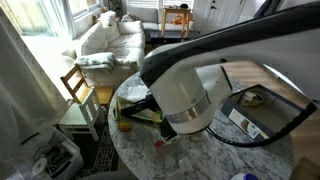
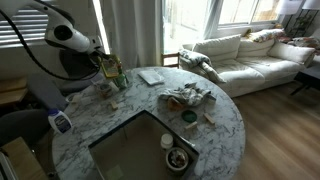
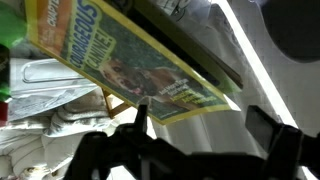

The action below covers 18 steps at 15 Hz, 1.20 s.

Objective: Put the yellow book in the clear container on the left

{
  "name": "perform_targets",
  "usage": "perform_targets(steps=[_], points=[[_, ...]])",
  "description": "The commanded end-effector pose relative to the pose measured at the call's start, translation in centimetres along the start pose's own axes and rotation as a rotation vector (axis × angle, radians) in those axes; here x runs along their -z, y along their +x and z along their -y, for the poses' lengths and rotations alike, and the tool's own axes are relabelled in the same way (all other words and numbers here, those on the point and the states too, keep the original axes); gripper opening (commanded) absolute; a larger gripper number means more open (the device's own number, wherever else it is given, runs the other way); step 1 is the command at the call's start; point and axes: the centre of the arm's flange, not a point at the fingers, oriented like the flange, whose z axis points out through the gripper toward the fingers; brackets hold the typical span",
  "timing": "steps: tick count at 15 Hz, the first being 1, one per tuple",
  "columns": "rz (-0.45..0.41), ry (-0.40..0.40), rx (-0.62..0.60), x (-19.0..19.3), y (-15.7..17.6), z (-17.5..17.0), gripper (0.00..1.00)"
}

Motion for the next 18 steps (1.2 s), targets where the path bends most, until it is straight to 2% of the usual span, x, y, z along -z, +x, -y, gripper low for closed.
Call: perform_targets(steps=[1, 7, 14, 18], points=[[0.029, 0.009, -0.003, -1.6, 2.5, 3.1, 1.00], [0.138, -0.093, 0.055, -4.4, 3.5, 5.1, 1.00], [0.148, -0.193, 0.086, -6.4, 4.9, 5.8, 1.00], [0.204, -0.211, 0.098, -7.4, 4.9, 6.0, 1.00]])
